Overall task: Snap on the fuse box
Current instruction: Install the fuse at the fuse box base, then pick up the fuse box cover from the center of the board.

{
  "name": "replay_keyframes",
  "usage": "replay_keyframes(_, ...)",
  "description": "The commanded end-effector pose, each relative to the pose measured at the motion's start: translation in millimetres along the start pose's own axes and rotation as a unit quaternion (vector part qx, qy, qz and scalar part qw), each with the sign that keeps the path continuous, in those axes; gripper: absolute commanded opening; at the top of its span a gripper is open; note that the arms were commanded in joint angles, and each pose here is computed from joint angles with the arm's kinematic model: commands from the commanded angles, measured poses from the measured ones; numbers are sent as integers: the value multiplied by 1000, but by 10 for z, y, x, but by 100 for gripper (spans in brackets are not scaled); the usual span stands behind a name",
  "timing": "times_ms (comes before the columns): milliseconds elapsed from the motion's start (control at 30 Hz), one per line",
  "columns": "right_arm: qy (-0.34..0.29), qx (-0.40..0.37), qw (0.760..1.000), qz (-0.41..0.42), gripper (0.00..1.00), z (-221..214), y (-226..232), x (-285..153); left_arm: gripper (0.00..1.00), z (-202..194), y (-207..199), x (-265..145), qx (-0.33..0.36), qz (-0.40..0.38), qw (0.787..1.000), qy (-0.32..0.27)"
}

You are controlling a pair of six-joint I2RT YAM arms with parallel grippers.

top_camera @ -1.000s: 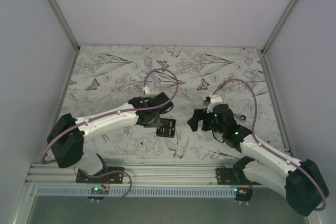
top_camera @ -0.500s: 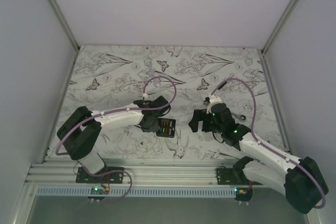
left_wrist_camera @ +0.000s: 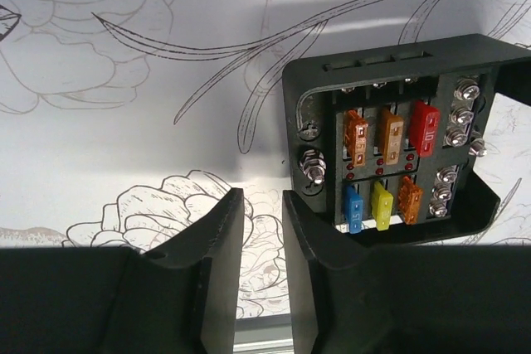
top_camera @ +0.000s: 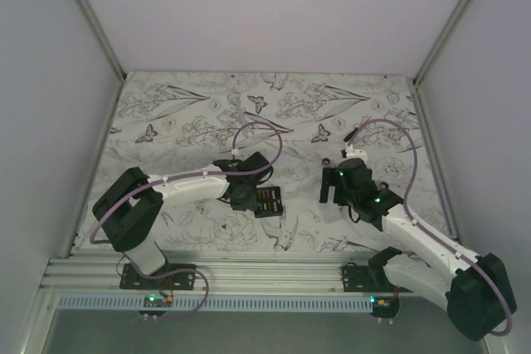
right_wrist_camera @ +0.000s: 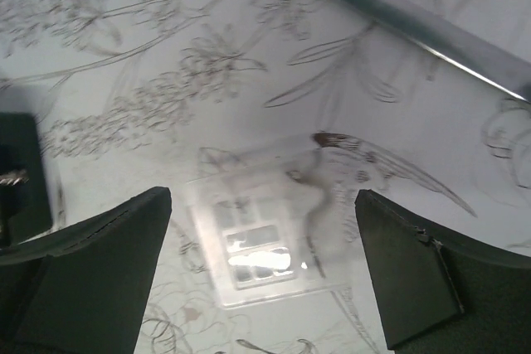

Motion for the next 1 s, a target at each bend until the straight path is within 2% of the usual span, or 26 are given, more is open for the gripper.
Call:
replay_keyframes(0, -7, 38, 999, -27, 99, 117, -179, -33, 30, -41, 74, -87, 1, -8, 1000, -4)
replay_keyframes(233, 26, 91, 995, 34, 100, 105, -393, 97, 52, -59, 381, -173, -28, -7, 999, -15)
replay_keyframes(333, 40, 102, 993, 38, 100, 62, -448, 162, 58, -85, 506, -196, -41, -9, 999, -16)
replay_keyframes(500, 75, 110, 990, 46, 98, -25, -464, 253, 60, -129, 656, -211, -58, -12, 998, -17)
replay_keyframes(667, 123, 120, 982, 82, 86, -162, -420, 305, 61, -157, 708, -210, -66, -20, 997, -15)
replay_keyframes(867, 138, 136, 971, 137, 72, -262, -348, 231, 61, -154, 714, -203, -66, -24, 997, -15)
replay_keyframes(967, 142, 122, 971, 146, 72, -278, -297, 186, 61, -153, 717, -198, -65, -25, 997, -15)
Point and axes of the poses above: each gripper's point midway between its finger pads, its own x axis out along the fingers, its own y axis along the line the jaws close on, z = x × y, the point moved 10 cm from there along -x, back along the fingers, and after that the axes turned 6 degrees about x, right-handed, at the moved point
